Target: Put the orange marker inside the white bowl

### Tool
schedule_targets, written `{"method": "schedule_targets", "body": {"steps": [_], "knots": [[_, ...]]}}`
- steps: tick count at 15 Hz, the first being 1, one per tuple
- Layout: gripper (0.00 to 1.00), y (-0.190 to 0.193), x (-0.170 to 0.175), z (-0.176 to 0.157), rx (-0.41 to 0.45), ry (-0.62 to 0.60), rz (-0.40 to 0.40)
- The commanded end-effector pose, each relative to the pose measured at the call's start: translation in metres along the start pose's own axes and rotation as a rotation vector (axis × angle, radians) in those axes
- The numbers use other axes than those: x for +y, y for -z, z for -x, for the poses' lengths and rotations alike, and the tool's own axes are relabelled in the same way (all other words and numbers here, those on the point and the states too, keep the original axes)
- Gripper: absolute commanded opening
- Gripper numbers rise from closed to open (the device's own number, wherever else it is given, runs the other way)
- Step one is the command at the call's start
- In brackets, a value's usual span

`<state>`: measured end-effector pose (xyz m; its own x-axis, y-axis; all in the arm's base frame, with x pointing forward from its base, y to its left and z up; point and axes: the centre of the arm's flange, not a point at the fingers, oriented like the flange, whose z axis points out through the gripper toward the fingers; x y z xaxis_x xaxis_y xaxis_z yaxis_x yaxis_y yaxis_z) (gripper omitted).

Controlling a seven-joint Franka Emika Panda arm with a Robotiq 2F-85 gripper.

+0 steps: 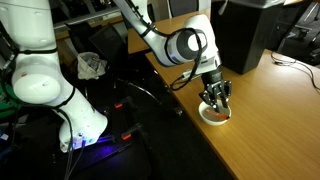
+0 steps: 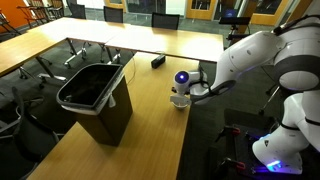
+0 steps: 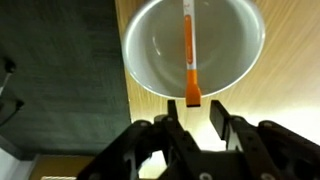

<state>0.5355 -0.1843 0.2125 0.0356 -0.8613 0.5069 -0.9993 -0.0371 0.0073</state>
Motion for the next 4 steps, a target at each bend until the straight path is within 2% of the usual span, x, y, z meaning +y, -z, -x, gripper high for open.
{"method": "schedule_targets", "body": {"steps": [1, 4], "knots": [[0.75, 0.023, 0.007, 0.005, -0.066, 0.042, -0.020], [0.97, 0.045, 0.016, 0.001, -0.137, 0.066, -0.033]]}}
